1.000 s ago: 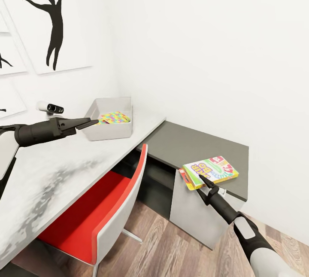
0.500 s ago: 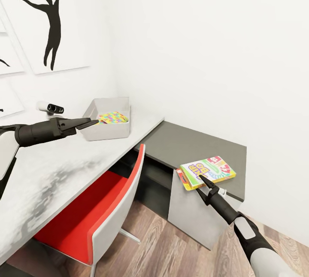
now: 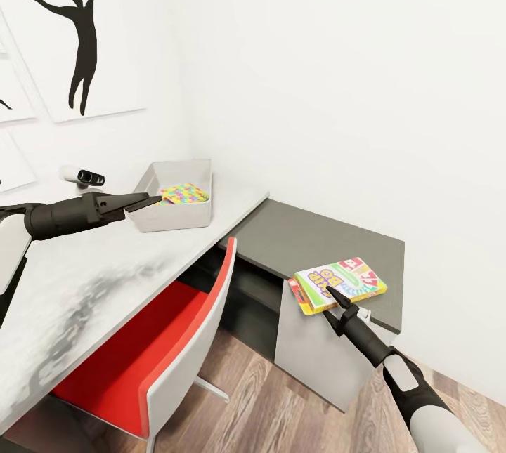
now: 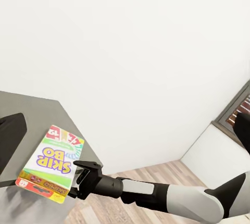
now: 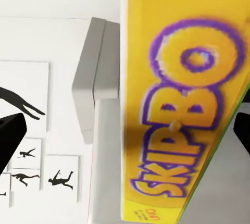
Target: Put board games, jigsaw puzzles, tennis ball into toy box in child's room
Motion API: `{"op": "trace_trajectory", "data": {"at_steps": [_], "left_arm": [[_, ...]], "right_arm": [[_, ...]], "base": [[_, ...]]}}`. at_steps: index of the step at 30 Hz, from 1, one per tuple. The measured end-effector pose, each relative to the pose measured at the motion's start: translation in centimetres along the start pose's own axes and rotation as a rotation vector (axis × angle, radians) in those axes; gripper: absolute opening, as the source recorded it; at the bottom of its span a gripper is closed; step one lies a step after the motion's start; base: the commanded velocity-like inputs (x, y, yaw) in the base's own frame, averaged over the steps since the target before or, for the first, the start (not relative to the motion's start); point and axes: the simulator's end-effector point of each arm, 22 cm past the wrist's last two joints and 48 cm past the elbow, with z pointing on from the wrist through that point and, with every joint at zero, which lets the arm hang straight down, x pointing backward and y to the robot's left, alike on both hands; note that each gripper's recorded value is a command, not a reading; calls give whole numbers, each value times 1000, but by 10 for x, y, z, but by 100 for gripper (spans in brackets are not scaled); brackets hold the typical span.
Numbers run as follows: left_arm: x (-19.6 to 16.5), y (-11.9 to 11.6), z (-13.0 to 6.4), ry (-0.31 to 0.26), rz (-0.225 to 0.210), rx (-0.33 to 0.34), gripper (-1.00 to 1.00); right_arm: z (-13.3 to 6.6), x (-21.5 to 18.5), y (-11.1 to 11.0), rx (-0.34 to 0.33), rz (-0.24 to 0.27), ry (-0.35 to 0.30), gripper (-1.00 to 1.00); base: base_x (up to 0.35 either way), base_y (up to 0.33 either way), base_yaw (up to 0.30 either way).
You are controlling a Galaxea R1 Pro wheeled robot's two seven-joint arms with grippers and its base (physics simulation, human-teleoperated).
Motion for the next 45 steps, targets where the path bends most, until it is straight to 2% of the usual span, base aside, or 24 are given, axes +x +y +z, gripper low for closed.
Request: {"op": "trace_trajectory", "data": {"at_steps": [28, 35, 45], "left_arm": [[1, 0, 1, 3, -2, 2, 100], [1, 0, 1, 4, -2, 2, 100], [2, 0, 2, 5, -3, 3, 100]], "right_arm": [[-1, -2, -4, 18, -4, -1, 100], [-2, -3, -12, 54, -1, -4, 100], [-4, 0, -23, 106, 28, 8, 100]], "base": [[0, 0, 0], [0, 0, 0], [0, 0, 0]]}}
